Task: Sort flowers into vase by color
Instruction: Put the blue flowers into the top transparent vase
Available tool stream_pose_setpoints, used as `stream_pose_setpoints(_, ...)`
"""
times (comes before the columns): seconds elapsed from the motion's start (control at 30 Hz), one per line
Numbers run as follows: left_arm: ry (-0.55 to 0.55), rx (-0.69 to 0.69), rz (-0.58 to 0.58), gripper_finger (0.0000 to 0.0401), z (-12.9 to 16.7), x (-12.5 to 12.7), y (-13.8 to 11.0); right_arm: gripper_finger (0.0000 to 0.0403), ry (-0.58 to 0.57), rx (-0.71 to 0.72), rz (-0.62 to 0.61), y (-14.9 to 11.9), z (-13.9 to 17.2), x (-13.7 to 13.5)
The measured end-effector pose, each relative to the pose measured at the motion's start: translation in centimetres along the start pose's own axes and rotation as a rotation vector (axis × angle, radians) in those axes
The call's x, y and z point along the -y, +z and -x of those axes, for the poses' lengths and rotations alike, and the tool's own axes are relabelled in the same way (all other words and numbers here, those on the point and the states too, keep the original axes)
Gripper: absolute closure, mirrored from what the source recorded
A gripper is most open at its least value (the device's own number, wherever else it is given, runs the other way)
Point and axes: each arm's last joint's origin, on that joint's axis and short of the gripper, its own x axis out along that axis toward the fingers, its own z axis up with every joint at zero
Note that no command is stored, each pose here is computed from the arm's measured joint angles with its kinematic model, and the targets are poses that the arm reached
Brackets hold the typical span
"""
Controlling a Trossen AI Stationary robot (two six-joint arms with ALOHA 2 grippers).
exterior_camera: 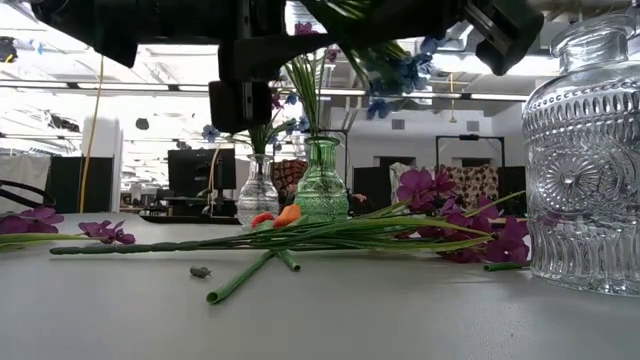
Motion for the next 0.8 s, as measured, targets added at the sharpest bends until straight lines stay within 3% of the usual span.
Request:
stream_pose_setpoints(0.57,0.006,0.022,-0.025,0.0223,0.0,-0.01,0.08,0.0352,-0.016,-0.018,-0.022,-0.78,-0.44,0.6)
stream_pose_setpoints(0.8,0.02,0.021,-0.025,0.0295,0.0,-0.12,0.04,0.0352,-0.017,-0.014,-0.022,-0.71,-0.41,0.58)
